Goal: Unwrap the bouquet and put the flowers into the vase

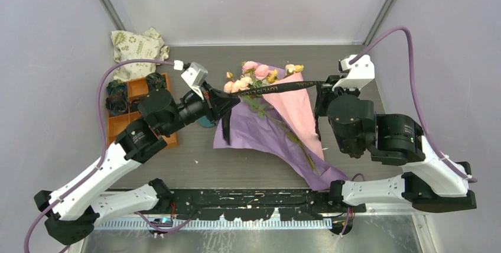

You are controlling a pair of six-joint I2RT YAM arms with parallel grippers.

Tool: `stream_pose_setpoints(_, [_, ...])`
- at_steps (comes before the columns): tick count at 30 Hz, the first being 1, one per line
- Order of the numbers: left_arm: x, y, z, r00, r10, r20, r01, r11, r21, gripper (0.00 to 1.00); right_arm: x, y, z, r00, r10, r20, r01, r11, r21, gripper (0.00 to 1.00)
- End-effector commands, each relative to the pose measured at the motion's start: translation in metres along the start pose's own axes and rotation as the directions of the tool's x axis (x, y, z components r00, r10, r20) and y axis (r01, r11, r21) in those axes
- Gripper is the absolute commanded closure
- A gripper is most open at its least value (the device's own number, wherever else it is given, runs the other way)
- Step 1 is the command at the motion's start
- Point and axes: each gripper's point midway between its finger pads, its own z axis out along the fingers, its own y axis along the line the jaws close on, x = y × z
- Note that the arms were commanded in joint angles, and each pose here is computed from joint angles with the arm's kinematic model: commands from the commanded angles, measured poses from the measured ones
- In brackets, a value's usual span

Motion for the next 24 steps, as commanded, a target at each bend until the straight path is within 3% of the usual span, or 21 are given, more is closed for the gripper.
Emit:
stream_pose_setpoints(1, [-0.001,0.022,-0.009,0.998,0.043,-0.039,-0.048,0.991,-0.126,0.89,-0.030,-0.037,-0.005,0.991,0.061,0.116,-0.081,0.981,0.179,0.93])
stream_pose_setpoints(5, [-0.020,0.014,0.019,0.999,0.036,-0.029,-0.038,0.995,-0.087,0.87,-0.045,-0.047,-0.010,0.982,0.105,0.159,-0.134,0.973,0.187,0.93])
stream_pose_setpoints(9, [-0.041,0.004,0.071,0.998,0.037,-0.049,-0.039,0.999,-0.032,0.86,-0.048,-0.063,-0.014,0.977,0.102,0.185,-0.147,0.958,0.247,0.93])
stream_pose_setpoints(14, [-0.045,-0.024,0.160,0.996,-0.005,-0.084,0.020,0.984,0.177,0.84,-0.048,-0.103,-0.025,0.956,0.105,0.274,-0.205,0.906,0.369,0.92])
stream_pose_setpoints(18, [-0.042,-0.041,0.228,0.994,-0.032,-0.107,0.067,0.937,0.342,0.79,-0.048,-0.133,-0.037,0.924,0.192,0.330,-0.311,0.880,0.359,0.92])
stream_pose_setpoints(20, [-0.014,-0.039,0.263,0.985,-0.057,-0.164,0.118,0.912,0.392,0.66,-0.047,-0.149,-0.043,0.906,0.245,0.346,-0.366,0.865,0.345,0.87])
stream_pose_setpoints(22, [0.003,-0.041,0.281,0.977,-0.080,-0.198,0.161,0.884,0.438,0.42,-0.044,-0.159,-0.047,0.898,0.269,0.349,-0.389,0.856,0.340,0.79])
stream_pose_setpoints(24, [0.026,-0.035,0.295,0.968,-0.100,-0.232,0.195,0.877,0.440,0.26,-0.042,-0.165,-0.049,0.889,0.294,0.351,-0.411,0.851,0.328,0.70])
